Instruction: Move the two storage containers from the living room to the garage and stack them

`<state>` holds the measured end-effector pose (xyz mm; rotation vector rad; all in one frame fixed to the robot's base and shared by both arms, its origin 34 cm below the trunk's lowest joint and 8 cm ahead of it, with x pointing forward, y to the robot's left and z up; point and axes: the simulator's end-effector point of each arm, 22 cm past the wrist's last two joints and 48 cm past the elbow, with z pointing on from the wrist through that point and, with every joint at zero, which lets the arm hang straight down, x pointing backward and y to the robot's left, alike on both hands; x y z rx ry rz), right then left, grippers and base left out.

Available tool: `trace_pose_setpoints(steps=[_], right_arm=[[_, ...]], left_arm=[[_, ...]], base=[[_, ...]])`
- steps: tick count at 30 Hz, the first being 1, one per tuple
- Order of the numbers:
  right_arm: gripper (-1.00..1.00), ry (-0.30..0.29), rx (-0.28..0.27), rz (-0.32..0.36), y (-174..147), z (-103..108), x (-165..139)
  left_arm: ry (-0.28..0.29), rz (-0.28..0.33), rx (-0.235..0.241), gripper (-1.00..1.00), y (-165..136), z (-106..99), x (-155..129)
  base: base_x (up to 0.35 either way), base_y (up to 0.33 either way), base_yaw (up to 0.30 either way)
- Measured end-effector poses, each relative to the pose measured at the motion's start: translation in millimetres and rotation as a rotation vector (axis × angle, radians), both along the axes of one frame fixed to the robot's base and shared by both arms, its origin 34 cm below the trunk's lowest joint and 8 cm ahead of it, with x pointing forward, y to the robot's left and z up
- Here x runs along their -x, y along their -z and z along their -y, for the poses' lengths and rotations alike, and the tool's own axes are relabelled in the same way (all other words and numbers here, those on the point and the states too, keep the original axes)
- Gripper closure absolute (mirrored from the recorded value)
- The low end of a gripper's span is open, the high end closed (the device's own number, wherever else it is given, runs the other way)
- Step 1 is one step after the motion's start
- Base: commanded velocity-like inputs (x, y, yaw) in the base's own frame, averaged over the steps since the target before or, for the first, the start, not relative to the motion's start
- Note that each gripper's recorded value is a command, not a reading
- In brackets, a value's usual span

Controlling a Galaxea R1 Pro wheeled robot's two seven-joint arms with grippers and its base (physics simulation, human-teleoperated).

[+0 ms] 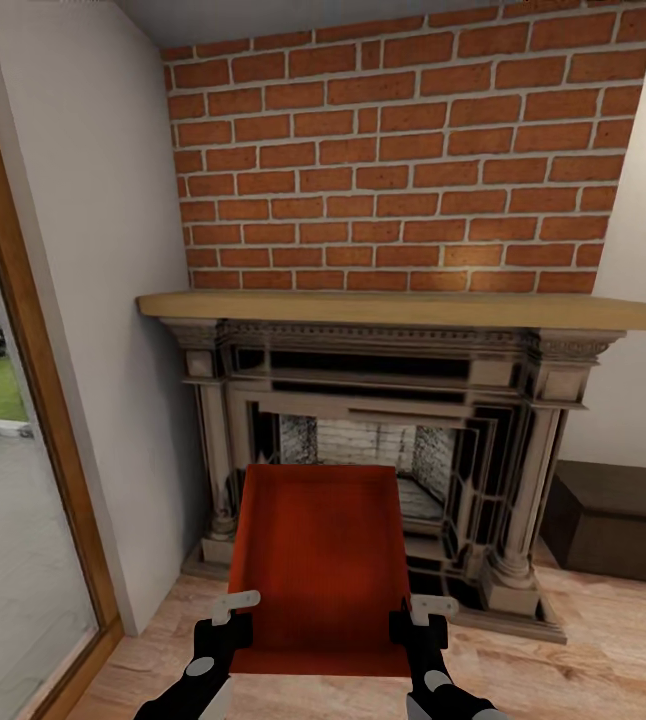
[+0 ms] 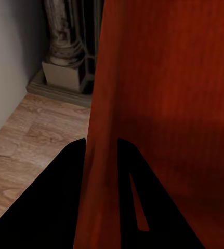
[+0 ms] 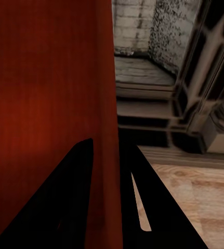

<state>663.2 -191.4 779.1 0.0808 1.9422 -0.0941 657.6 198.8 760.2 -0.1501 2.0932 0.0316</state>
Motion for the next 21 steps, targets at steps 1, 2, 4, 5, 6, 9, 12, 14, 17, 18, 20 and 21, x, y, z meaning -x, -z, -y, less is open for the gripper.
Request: trace_pose_setpoints(steps=[1, 2, 4, 5, 6, 9, 12, 14, 17, 18, 20, 21], right_arm=[[1.00, -0.001, -0.001, 0.000, 0.0, 0.2, -0.1], [1.00, -0.001, -0.001, 0.000, 0.0, 0.3, -0.1], [1.00, -0.003, -0.003, -0.001, 0.3, 0.9, -0.1], [1.00, -0.003, -0.004, -0.002, 0.5, 1.0, 0.0], [1.00, -0.003, -0.004, -0.001, 0.3, 1.1, -0.1], [1.00, -0.003, -0.004, -0.002, 0.5, 1.1, -0.1], [1.00, -0.005, -0.006, -0.003, 1.1, 1.6, 0.1], [1.00, -0.005, -0.006, -0.003, 1.0, 1.6, 0.1], [1.00, -0.004, -0.006, -0.008, 1.9, 1.6, 0.5], [1.00, -0.004, -0.006, -0.008, 2.0, 1.6, 0.5], [1.00, -0.004, -0.006, -0.005, 1.4, 1.6, 0.2], [1.00, -0.004, -0.006, -0.004, 1.3, 1.6, 0.2]], left_arm=[[0.000, 0.000, 0.000, 1.00, -0.1, 0.2, 0.0], [0.000, 0.000, 0.000, 1.00, -0.2, 0.3, 0.0], [0.001, -0.002, 0.002, 1.00, 0.1, 0.8, 0.2], [0.001, -0.002, 0.002, 1.00, 0.1, 1.0, 0.2], [0.001, -0.002, 0.002, 1.00, 0.0, 1.0, 0.2], [0.001, -0.002, 0.002, 1.00, 0.0, 1.1, 0.2], [0.001, -0.004, 0.003, 1.00, 0.5, 1.5, 0.6], [0.001, -0.004, 0.003, 1.00, 0.5, 1.5, 0.6], [0.001, -0.008, 0.003, 1.00, 1.2, 1.5, 0.9], [0.001, -0.009, 0.003, 1.00, 1.2, 1.5, 1.0], [0.001, -0.006, 0.003, 1.00, 0.8, 1.5, 0.7], [0.001, -0.005, 0.003, 1.00, 0.7, 1.5, 0.7]], base=[[0.000, 0.000, -0.011], [0.000, 0.000, -0.007], [0.000, 0.000, -0.003], [0.000, 0.000, -0.002], [0.000, 0.000, -0.001], [0.000, 0.000, 0.000], [0.000, 0.000, 0.000], [0.000, 0.000, 0.000], [0.000, 0.000, 0.000], [0.000, 0.000, 0.000], [0.000, 0.000, 0.000], [0.000, 0.000, 0.000]])
